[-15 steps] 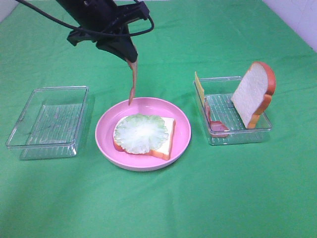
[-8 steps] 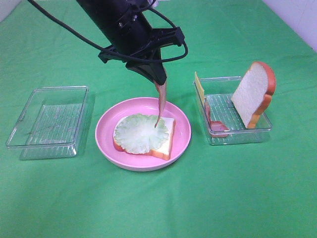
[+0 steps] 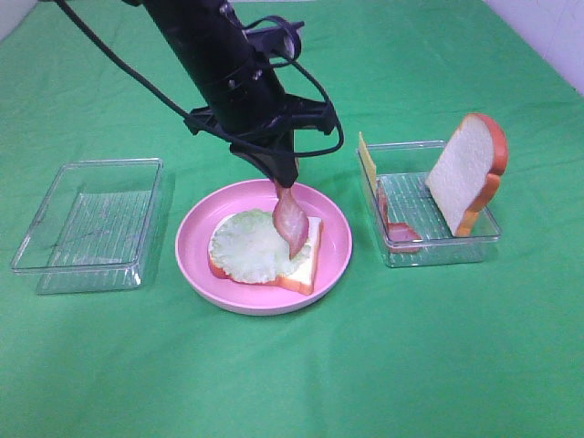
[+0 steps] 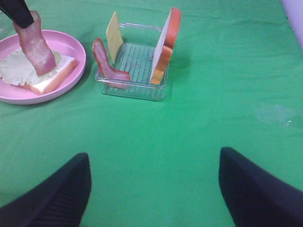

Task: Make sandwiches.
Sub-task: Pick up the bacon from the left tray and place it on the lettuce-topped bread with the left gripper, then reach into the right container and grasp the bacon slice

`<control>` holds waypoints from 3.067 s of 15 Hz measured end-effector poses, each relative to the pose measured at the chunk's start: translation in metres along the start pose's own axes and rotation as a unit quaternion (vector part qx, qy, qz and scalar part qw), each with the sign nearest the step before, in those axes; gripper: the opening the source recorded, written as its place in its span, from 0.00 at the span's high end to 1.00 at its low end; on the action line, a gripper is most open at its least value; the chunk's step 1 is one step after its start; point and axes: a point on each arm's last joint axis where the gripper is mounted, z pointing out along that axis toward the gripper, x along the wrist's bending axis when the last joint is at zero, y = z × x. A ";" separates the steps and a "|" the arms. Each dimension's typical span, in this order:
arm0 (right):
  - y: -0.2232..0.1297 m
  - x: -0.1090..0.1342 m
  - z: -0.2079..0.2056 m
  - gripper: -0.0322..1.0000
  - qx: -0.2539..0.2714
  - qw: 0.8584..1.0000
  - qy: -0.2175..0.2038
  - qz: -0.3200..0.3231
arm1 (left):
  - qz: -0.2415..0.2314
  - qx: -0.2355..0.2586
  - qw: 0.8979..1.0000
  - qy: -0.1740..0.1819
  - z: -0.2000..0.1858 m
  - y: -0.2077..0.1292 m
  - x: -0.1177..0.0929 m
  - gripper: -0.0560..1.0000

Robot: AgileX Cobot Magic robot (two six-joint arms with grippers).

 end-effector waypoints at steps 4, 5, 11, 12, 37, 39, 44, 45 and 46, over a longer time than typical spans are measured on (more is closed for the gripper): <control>0.000 0.000 0.000 0.28 0.000 1.000 0.000 0.000 | 0.011 0.012 0.998 0.066 0.007 -0.001 0.015 0.95; 0.000 0.000 0.000 0.28 0.000 1.000 0.000 0.000 | 0.010 0.012 0.997 0.071 0.007 -0.001 0.016 0.95; 0.000 0.000 0.000 0.28 0.000 1.000 0.000 0.000 | 0.009 0.013 0.997 0.074 0.010 -0.001 0.017 0.89; 0.000 0.000 0.000 0.28 0.000 1.000 0.000 0.000 | 0.015 0.014 0.996 0.084 0.010 -0.001 0.019 0.72; 0.000 0.000 0.000 0.28 0.000 1.000 0.000 0.000 | 0.045 -0.194 0.966 0.165 -0.257 -0.105 -0.034 0.27; 0.000 0.000 0.000 0.28 0.000 1.000 0.000 0.000 | 0.041 -0.183 0.970 0.154 -0.263 -0.166 -0.029 0.27; 0.000 0.000 0.000 0.28 0.000 1.000 0.000 0.000 | 0.029 -0.166 0.974 0.153 -0.249 -0.244 -0.013 0.27; 0.000 0.000 0.000 0.28 0.000 1.000 0.000 0.000 | 0.028 -0.166 0.974 0.154 -0.248 -0.253 -0.011 0.27; 0.000 0.000 0.000 0.28 0.000 1.000 0.000 0.000 | 0.028 -0.166 0.974 0.154 -0.244 -0.270 -0.007 0.27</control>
